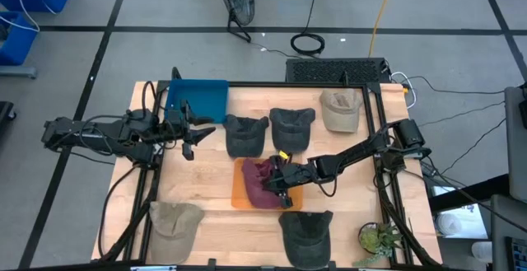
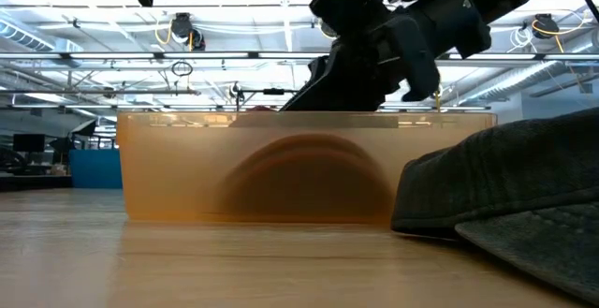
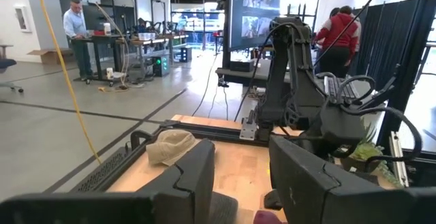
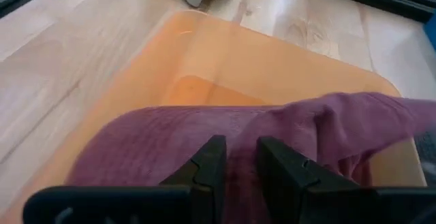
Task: Pick & Place hat
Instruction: Put the red cap into the orange bin
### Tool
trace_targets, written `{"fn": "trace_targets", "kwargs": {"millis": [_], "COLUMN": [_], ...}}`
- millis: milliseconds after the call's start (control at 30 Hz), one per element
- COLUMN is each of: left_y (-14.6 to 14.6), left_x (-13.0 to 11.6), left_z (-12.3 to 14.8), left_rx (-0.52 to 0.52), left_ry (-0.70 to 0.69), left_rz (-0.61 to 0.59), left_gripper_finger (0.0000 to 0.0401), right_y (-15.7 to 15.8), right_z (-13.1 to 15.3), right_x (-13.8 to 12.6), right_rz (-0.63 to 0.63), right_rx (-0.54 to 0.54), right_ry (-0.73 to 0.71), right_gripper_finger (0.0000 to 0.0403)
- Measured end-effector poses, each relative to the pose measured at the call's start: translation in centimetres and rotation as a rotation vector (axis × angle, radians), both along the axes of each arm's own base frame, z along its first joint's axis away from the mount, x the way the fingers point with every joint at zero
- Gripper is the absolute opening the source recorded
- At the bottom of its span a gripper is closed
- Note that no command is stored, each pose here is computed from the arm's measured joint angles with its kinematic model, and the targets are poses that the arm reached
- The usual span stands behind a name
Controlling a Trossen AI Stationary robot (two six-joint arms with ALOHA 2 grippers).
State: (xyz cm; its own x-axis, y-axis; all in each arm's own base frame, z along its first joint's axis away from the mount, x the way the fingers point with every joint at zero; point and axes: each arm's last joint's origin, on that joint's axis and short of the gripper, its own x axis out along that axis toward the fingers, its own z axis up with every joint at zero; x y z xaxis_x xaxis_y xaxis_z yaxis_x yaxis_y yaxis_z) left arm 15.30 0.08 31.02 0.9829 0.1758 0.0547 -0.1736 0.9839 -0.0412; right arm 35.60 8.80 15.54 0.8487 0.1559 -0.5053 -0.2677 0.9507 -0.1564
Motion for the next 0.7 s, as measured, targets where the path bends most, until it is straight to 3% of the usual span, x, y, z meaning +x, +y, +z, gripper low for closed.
{"fn": "trace_targets", "kwargs": {"millis": [133,333,633,700], "left_y": [0.0,0.0,0.0,0.0], "left_x": [0.0,0.0,0.0,0.0], "left_z": [0.0,0.0,0.1,0.1], "left_rx": [0.0,-0.001,0.021,0.022], "left_ry": [0.002,0.002,-0.007,-0.007], "left_rz": [0.0,0.0,0.013,0.013], "left_gripper_finger": [0.0143,0.0143,0.0143,0.0143], "right_y": [0.6,1.1,1.8,1.8], "right_z": [2.3,4.3,2.1,1.3], "right_x": [-0.8,-2.1,0.6,1.4], "right_rz": [0.024,-0.077,-0.048,-0.062], "right_rx": [-0.006,-0.069,0.031,0.041], "right_ry": [-0.049,-0.066,-0.237,-0.191], "right_gripper_finger": [0.0073,0.0073,0.0073,0.0073]}}
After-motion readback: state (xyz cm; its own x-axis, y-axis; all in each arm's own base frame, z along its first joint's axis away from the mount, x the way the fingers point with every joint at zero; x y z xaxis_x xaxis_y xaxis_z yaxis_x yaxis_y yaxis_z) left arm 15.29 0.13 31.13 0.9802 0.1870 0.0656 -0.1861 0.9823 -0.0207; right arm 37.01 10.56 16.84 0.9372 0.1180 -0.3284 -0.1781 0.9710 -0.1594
